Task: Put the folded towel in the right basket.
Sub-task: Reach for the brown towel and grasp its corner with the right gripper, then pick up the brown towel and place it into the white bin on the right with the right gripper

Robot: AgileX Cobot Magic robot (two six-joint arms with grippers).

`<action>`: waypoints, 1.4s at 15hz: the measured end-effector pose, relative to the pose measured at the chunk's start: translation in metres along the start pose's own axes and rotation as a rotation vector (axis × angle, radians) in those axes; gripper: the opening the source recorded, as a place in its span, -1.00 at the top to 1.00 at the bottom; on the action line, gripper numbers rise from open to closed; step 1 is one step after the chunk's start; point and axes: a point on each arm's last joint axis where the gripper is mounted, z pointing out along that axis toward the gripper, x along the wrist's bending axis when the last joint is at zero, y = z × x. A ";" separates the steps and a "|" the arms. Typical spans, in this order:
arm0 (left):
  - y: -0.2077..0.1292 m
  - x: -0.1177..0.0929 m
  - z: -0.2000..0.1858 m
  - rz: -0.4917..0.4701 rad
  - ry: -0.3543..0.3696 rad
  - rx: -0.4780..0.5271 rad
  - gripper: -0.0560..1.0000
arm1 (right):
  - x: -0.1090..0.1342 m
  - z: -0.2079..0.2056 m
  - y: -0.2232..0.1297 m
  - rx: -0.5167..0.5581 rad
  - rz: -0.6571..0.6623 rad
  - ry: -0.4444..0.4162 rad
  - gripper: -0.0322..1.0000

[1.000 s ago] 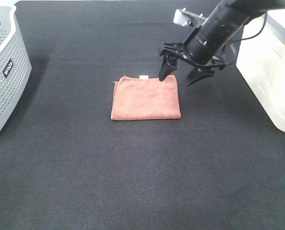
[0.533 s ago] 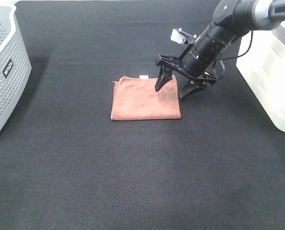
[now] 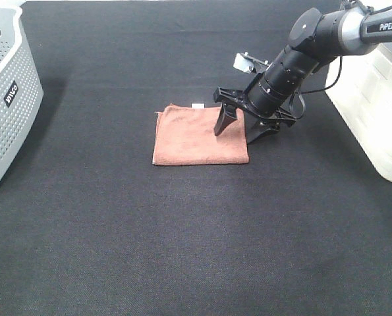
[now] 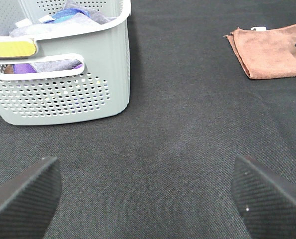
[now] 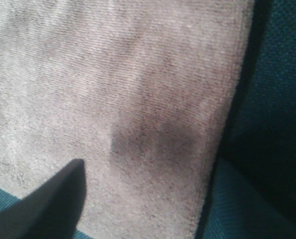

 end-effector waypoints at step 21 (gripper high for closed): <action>0.000 0.000 0.000 0.000 0.000 0.000 -0.77 | 0.080 -0.162 0.029 -0.217 -0.275 0.069 0.87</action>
